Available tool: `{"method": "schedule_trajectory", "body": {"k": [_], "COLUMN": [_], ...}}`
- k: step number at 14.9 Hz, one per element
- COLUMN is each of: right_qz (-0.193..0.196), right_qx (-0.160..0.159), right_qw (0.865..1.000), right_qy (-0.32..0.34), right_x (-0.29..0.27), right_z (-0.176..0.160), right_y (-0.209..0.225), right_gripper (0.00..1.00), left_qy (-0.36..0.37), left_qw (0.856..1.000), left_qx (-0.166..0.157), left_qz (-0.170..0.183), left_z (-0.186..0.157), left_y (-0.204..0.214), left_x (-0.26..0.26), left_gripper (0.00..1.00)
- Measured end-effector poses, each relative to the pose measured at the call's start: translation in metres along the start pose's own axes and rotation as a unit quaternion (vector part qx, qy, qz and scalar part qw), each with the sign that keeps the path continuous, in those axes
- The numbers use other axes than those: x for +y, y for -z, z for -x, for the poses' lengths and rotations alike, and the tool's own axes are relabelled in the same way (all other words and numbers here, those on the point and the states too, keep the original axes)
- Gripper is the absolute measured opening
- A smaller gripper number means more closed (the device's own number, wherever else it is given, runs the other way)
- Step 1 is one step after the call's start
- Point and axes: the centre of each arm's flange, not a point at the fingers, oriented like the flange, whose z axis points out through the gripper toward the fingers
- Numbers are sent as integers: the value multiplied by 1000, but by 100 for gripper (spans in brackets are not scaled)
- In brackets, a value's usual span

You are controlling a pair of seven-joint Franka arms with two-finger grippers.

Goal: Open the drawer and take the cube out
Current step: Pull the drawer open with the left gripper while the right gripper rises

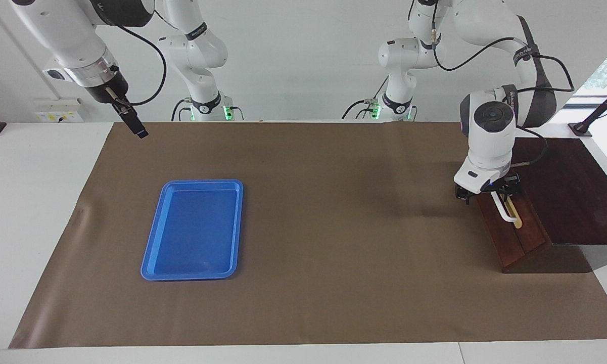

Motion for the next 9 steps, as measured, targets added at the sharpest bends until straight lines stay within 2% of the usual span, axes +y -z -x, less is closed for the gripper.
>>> {"method": "schedule_trajectory", "body": {"k": [3,6,9], "right_qz": [-24,-52,-70], "right_qx": [-44,-98,-136], "right_qw": [993,973,953], "right_qy": [-108,-201,-263], "right_x": [-7,-13,-24], "right_z": [5,-2,-4], "right_y": [-1,-1,-4], "right_gripper": [97,97,97], "left_qy": [-2,-1,1], "left_qw": [1000,1000,1000], "left_qx": [4,6,5], "left_qz": [-6,-7,-5], "left_z": [1,4,7], "left_y": [-5,-14,-22], "left_x": [-4,-8,-10], "left_gripper": [100,100,100]}}
